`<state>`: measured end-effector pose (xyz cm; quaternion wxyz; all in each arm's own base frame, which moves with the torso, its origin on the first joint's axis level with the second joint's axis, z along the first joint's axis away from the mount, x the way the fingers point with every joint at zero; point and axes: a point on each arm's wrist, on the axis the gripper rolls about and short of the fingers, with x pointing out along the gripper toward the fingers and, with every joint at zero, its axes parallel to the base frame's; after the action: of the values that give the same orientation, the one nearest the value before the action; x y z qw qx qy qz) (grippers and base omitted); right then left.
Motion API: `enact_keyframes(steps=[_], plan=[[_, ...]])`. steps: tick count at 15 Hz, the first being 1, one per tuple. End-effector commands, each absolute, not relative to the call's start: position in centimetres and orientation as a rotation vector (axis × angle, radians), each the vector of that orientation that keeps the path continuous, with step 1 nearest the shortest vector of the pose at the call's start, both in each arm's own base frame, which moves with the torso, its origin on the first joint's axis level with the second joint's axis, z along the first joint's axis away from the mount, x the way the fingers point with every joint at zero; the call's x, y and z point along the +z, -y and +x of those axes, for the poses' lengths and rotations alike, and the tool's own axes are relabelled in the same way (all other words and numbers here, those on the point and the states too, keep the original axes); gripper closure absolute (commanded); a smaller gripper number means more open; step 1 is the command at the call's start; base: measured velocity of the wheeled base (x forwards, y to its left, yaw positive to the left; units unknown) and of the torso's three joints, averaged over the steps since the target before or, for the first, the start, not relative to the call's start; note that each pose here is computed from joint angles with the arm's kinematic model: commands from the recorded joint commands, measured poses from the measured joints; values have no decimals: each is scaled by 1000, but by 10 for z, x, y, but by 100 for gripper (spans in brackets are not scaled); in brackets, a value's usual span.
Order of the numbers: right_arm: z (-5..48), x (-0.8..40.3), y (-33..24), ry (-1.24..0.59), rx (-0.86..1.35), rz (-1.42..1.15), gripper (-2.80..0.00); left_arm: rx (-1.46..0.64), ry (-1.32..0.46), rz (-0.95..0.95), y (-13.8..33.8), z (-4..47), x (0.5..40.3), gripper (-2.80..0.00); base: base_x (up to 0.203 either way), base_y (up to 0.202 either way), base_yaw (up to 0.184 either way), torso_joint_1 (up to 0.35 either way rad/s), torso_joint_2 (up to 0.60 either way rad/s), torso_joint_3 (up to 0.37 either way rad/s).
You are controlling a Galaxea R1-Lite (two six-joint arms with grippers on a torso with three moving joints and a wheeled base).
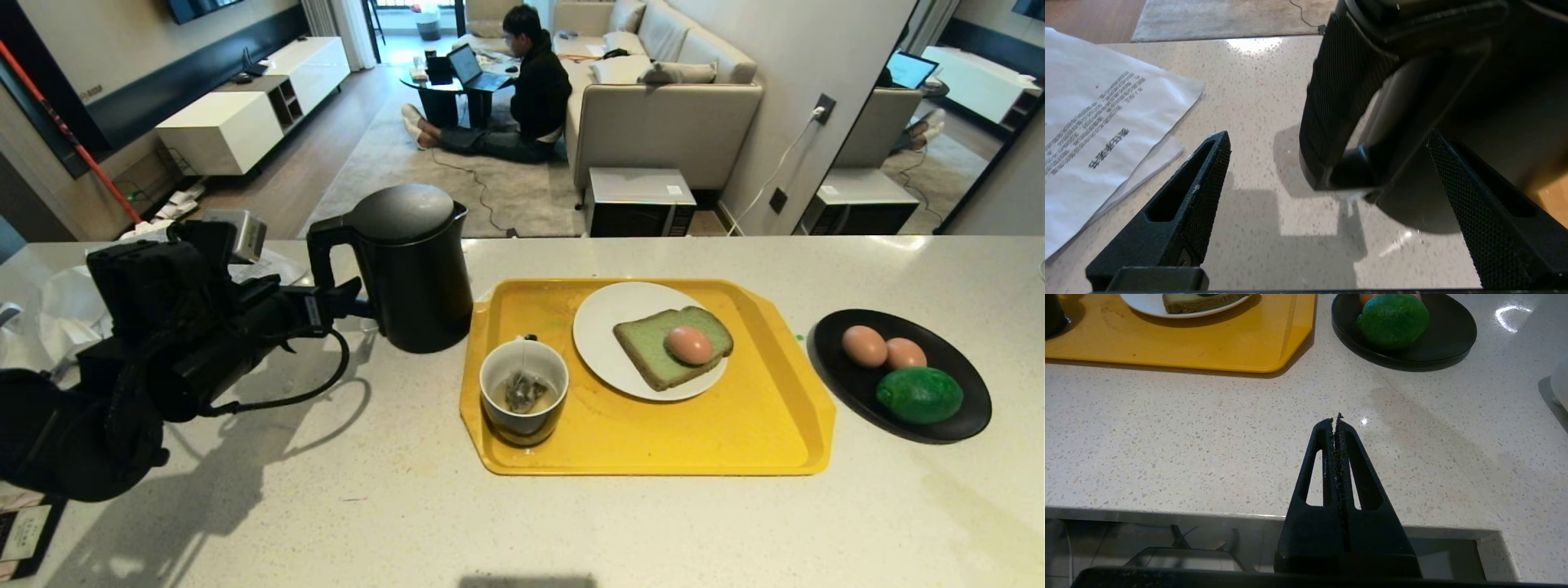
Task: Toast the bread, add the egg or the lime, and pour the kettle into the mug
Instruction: Pick up the kettle
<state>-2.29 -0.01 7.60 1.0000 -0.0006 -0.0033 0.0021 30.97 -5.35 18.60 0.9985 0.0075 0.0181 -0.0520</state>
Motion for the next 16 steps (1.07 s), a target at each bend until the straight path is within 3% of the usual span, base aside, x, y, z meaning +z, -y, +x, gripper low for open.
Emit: enact_keyframes(steps=[1,16], plan=[[-23,76,0,6,5,-3,0,-106,-28,15,56,322,185,-280,0,0,0,0,0,0],[-23,76,0,6,5,-3,0,-115,60,9,63,336,195,-280,0,0,0,0,0,0]])
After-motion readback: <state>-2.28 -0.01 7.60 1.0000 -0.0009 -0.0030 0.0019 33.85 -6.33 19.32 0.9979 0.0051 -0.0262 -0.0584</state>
